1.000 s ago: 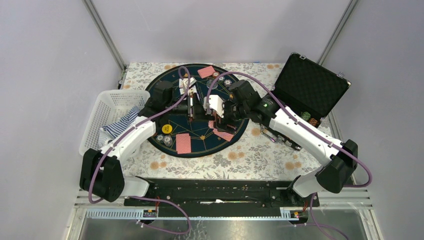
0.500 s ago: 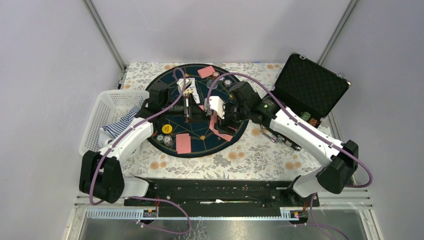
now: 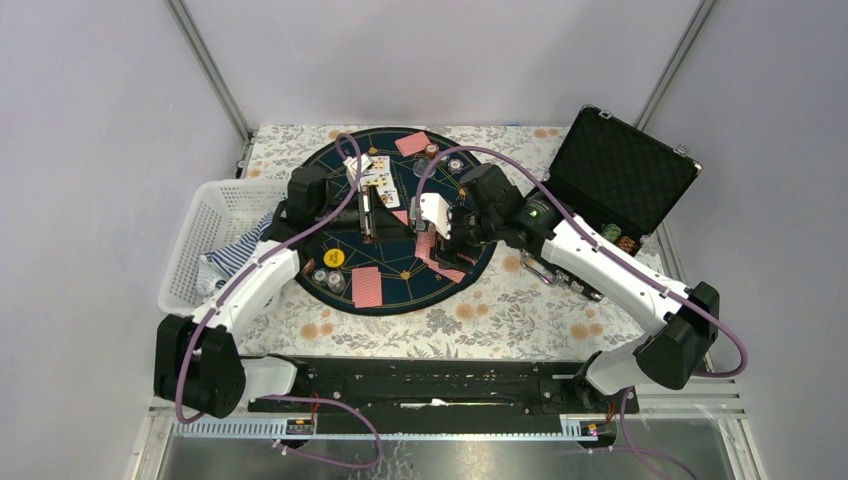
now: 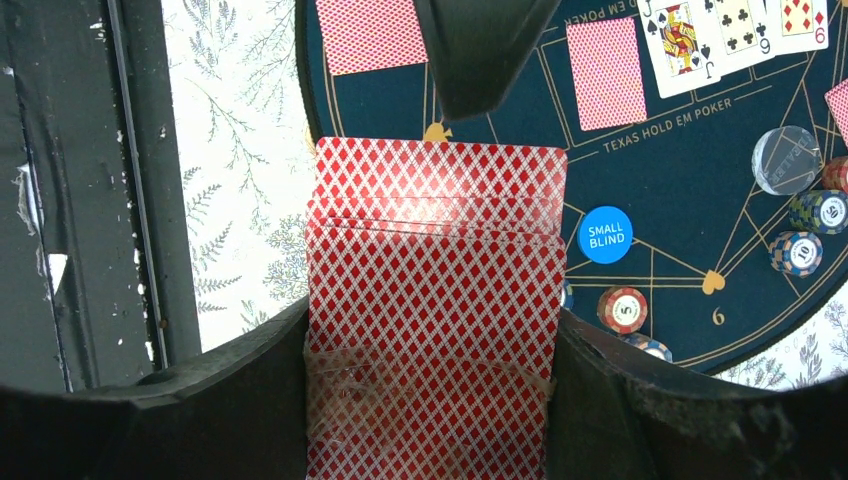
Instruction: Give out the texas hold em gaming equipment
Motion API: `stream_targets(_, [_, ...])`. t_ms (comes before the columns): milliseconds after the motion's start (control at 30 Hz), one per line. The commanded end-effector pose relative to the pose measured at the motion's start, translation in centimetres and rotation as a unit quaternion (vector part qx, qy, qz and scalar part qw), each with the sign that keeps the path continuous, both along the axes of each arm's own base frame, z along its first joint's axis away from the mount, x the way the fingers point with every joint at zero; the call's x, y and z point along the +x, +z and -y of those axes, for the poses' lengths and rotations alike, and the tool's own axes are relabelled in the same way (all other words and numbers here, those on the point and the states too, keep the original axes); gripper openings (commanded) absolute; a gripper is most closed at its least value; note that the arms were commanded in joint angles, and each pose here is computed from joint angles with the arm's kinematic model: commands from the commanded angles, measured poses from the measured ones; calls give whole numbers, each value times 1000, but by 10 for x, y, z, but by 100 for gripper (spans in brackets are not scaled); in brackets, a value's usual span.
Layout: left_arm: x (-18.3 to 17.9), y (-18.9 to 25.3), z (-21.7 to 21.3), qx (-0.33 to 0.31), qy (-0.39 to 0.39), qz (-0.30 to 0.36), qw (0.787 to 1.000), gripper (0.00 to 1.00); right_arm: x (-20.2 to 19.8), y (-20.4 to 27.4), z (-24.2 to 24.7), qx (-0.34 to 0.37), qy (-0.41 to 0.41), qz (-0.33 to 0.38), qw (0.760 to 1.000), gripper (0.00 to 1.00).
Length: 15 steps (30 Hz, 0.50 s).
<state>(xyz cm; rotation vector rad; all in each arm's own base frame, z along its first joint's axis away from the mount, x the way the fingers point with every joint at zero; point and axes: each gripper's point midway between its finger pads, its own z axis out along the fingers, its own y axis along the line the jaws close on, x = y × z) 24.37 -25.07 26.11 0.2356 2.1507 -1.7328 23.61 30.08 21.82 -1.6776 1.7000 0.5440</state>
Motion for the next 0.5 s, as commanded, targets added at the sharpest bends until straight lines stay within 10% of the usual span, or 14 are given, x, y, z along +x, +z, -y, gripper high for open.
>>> stream_targets(0, [-8,30,-3,-30,-12,66,997,29,-4,23,-2,35,4,18,999,0])
stream_targets(267, [-6,14,12,2,-15,61,998,41,-3,26,-8,45,8,12,999,0])
stream_targets(467, [-5,0,14,19,-22,36,999,19,-4,28,-9,50,7,10,999,0])
